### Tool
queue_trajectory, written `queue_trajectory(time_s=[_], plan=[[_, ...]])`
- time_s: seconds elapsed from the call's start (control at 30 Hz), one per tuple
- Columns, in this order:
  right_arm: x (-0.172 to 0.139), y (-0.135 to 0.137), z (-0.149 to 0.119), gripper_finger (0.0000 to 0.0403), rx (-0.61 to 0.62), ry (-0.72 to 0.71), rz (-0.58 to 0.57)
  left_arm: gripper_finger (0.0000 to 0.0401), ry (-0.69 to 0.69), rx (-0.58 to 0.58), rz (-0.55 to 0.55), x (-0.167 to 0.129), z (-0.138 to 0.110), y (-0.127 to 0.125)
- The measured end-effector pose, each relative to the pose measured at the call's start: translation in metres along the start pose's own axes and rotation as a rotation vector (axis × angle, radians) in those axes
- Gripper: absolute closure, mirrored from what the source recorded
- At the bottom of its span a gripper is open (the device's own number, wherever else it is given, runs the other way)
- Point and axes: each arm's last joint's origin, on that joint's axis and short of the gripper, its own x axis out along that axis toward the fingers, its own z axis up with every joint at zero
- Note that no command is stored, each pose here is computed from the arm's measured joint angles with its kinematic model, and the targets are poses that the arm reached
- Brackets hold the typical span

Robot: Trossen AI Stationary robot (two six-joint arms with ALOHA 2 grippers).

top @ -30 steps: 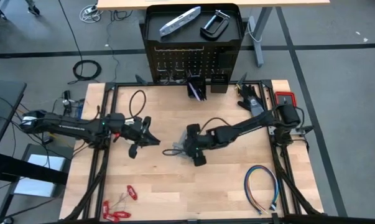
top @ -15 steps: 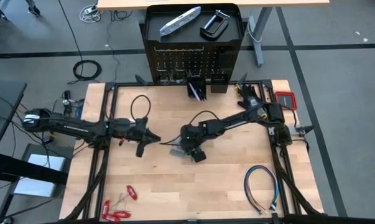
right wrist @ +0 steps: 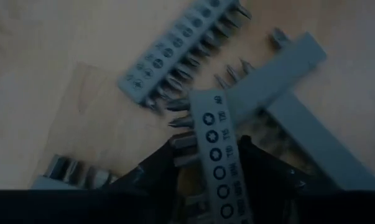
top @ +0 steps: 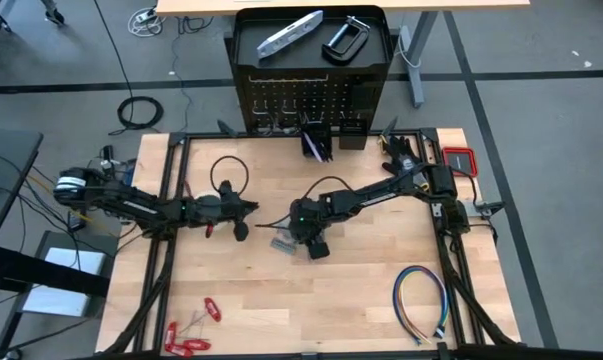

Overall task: Hang tools onto peg board
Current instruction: Put the gray screwdriver bit set into the right black bin on the peg board

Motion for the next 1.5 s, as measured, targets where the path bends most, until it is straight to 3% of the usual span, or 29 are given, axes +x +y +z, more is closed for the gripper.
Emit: queue_trajectory(time_s=[0.1,0.2,0.3,0.37,0.5,0.7,0.9,0.97,1.07,1.23,1.5], plan=[[-0.021,-0.002,0.009,0.0259,0.051,0.061,-0.010,0.0366,0.051,0.034,0.071,0.005,-0.009,0.002],[-0.063,-0.002,0.032,0.0270,0.049,0.044,-0.041,0.0366,0.096,0.067,0.112,0.009,-0.018,0.002],[-0.103,-0.007,0.035,0.0269,0.051,0.112,-0.110,0.0366,0.123,0.098,0.131,0.012,-0.023,0.003],[-0.130,-0.015,0.028,0.0264,0.081,0.147,-0.220,0.0366,0.130,0.106,0.140,0.013,-0.025,0.003],[-0.195,-0.032,0.012,0.0264,0.201,0.068,-0.476,0.0366,0.132,0.108,0.143,0.014,-0.025,0.003],[-0.235,-0.052,-0.036,0.0270,0.359,-0.025,-0.716,0.0366,0.129,0.099,0.139,0.014,-0.025,0.003],[-0.209,-0.065,-0.071,0.0265,0.331,-0.166,-0.795,0.0366,0.128,0.094,0.135,0.014,-0.025,0.002],[-0.199,-0.070,-0.072,0.0268,0.300,-0.294,-0.856,0.0366,0.125,0.094,0.133,0.014,-0.025,0.002],[-0.180,-0.079,-0.083,0.0268,0.268,-0.376,-0.945,0.0366,0.111,0.086,0.128,0.014,-0.024,0.002],[-0.177,-0.098,-0.097,0.0268,0.332,-0.498,-1.135,0.0366,0.104,0.081,0.121,0.014,-0.023,0.002],[-0.156,-0.120,-0.113,0.0267,0.406,-0.476,-1.139,0.0366,0.102,0.080,0.121,0.014,-0.023,0.002]])
